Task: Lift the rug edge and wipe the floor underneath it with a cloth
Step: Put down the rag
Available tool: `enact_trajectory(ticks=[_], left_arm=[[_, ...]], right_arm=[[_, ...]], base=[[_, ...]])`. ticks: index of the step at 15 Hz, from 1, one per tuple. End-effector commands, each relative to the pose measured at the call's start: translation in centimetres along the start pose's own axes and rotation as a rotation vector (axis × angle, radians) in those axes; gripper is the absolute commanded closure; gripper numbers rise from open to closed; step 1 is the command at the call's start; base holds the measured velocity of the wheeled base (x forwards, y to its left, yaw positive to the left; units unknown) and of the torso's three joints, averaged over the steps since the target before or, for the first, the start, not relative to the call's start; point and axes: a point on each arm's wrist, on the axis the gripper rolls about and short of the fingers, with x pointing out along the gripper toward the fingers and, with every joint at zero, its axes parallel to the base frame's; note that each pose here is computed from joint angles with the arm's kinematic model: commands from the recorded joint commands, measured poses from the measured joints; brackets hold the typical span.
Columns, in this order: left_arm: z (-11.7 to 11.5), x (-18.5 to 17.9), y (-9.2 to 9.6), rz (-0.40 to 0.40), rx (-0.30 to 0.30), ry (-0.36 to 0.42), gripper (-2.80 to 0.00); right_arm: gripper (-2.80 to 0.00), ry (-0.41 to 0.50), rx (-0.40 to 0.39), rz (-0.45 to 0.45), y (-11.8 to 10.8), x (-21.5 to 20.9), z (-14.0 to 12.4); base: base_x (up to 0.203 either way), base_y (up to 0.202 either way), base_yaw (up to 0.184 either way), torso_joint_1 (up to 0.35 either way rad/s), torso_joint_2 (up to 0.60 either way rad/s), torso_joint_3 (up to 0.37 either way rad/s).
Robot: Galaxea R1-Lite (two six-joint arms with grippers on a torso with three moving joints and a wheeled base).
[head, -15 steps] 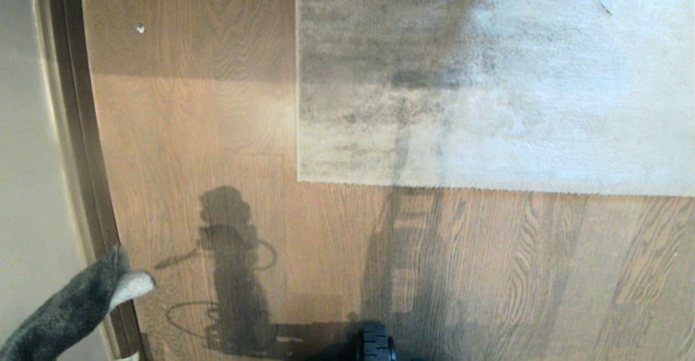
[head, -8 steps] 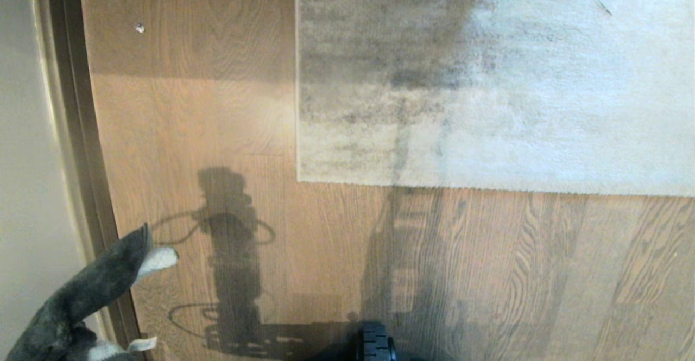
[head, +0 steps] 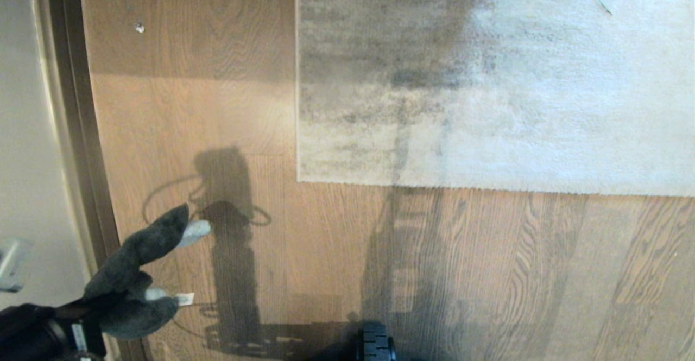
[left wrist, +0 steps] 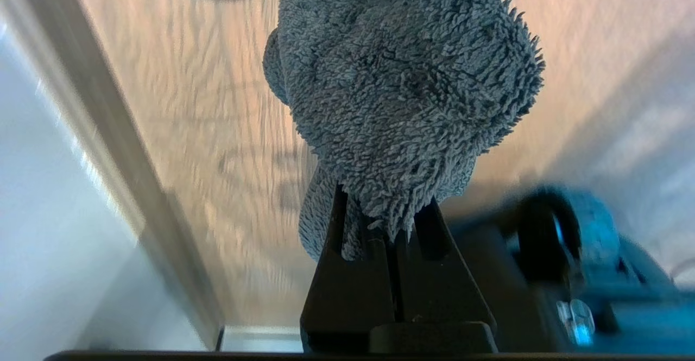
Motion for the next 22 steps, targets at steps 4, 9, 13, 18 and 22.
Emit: enact_trajectory(ticks=[4,9,13,18,22], left_arm=[[2.4,7.6,0.1,-0.007,-0.015,-0.063,0.0],[3.1,8.4,0.0,-0.016,-0.011,-0.079,0.0],[3.5,8.6,-0.1,-0.02,-0.008,-0.09,0.0],[3.3,8.7,-0.2,-0.022,-0.007,-0.079,-2.8],[3.1,8.7,-0.1,-0.023,-0.003,-0.071,-2.8]], right_arm=[[0.0,0.002,0.0,0.001,0.0,0.0,0.0],[0.0,0.002,-0.001,0.001,0.0,0.0,0.0],[0.0,0.002,0.0,0.001,0.0,0.0,0.0],[0.0,0.002,0.0,0.001,0.0,0.0,0.0],[0.0,0.002,-0.002,0.001,0.0,0.0,0.0]], base=[[0.0,0.0,0.0,0.0,0.0,0.0],[0.0,0.0,0.0,0.0,0.0,0.0],[0.0,0.0,0.0,0.0,0.0,0.0],[0.0,0.0,0.0,0.0,0.0,0.0],[0.0,0.0,0.0,0.0,0.0,0.0]])
